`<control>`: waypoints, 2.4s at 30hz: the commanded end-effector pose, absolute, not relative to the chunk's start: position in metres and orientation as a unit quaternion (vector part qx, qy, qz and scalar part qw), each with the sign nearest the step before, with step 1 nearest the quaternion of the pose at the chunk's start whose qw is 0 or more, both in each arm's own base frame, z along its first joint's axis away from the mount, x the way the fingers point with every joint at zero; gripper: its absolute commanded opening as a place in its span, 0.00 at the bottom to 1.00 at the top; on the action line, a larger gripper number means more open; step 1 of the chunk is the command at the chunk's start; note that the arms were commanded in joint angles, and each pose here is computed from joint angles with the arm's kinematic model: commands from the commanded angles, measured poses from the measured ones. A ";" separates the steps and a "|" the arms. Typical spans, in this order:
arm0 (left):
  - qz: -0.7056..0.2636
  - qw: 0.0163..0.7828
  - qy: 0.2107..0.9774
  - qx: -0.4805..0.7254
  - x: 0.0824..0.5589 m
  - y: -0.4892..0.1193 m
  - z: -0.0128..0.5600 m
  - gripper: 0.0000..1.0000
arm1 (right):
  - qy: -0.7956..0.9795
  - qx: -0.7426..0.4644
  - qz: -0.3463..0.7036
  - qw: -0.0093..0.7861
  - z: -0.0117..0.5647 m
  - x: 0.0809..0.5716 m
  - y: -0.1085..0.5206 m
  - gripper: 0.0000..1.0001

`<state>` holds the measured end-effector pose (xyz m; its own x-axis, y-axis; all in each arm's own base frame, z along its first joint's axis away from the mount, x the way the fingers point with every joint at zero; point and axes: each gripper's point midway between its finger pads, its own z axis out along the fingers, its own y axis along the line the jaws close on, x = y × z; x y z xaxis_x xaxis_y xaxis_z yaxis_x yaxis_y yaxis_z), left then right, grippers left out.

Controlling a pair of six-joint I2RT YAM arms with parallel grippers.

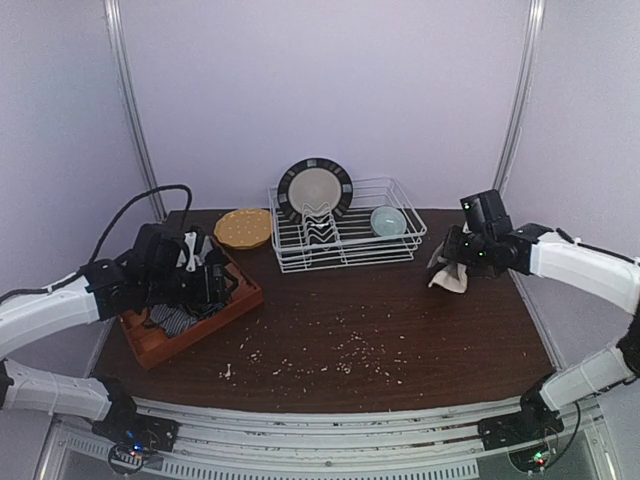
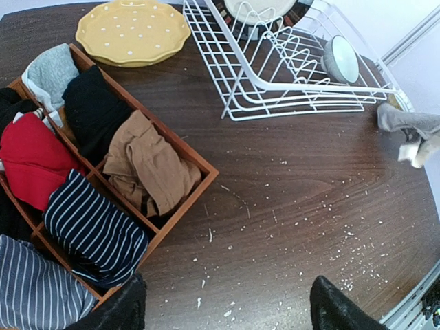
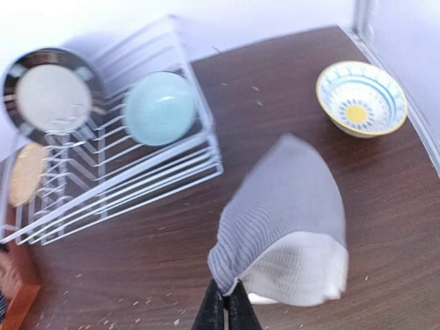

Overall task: Roll the underwear
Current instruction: Pick up the underwear from the corner of the board, then place the underwear at the center of the board, then pick up the underwear from the center of the board.

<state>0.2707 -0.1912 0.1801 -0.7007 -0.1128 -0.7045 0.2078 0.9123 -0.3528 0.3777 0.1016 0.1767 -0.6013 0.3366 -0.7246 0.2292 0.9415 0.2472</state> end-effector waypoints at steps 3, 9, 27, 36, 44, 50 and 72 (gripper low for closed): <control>-0.254 0.403 0.877 0.064 0.255 -0.216 0.196 0.76 | 0.893 0.003 0.148 0.426 0.231 0.288 0.160 0.00; -0.280 0.446 0.846 0.085 0.237 -0.218 0.223 0.77 | 0.875 -0.177 0.313 0.325 0.268 0.199 0.244 0.00; -0.277 0.430 0.854 0.090 0.202 -0.197 0.205 0.78 | 0.894 -0.279 0.192 0.292 0.194 0.223 0.320 0.71; -0.277 0.408 0.864 0.105 0.203 -0.210 0.182 0.78 | 0.927 -0.176 0.166 0.288 0.102 0.257 0.253 0.74; -0.293 0.319 0.893 0.124 0.188 -0.269 0.140 0.78 | 0.940 -0.162 0.191 0.233 0.056 0.282 0.273 0.74; -0.264 0.251 0.925 0.106 0.182 -0.287 0.103 0.77 | 0.945 -0.130 0.184 0.236 0.034 0.298 0.269 0.58; -0.270 0.146 0.941 0.140 0.183 -0.358 0.048 0.73 | 0.944 -0.136 0.171 0.247 0.040 0.286 0.256 0.00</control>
